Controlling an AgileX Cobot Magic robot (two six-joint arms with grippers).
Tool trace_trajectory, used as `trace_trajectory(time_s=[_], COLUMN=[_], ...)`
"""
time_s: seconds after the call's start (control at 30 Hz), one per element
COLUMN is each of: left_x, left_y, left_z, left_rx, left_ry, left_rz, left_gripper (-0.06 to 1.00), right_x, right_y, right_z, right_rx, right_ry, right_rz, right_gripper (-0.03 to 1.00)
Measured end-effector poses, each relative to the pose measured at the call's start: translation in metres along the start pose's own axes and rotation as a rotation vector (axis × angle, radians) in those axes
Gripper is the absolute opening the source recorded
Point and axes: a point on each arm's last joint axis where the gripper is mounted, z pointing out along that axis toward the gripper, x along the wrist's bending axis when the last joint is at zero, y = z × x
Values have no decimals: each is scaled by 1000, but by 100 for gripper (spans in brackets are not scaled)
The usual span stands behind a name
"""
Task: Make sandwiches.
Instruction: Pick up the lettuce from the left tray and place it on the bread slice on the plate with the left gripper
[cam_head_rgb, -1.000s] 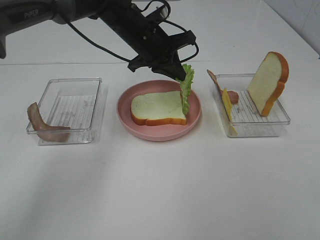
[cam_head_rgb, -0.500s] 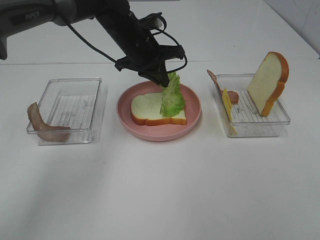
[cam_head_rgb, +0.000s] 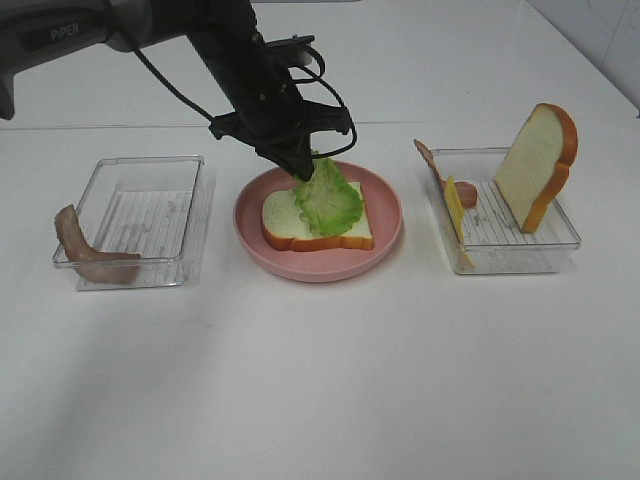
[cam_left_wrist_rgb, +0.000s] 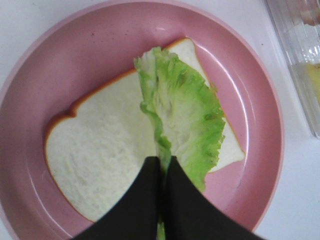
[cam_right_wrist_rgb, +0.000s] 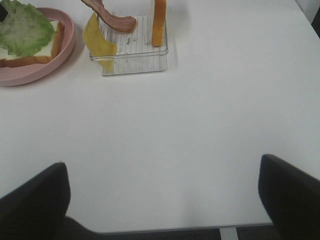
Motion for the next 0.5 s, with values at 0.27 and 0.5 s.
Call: trace_trajectory(time_s=[0.27,0.5], left_x=[0,3], left_y=[0,0], left_z=[0,0], left_rx=[-1,-2], left_ry=[4,29], left_rz=[-6,7], left_gripper=[0,52], right_x=[0,0], right_y=[0,0], right_z=[0,0], right_rx=[0,0], right_ry=[0,0], right_rz=[0,0], right_gripper=[98,98])
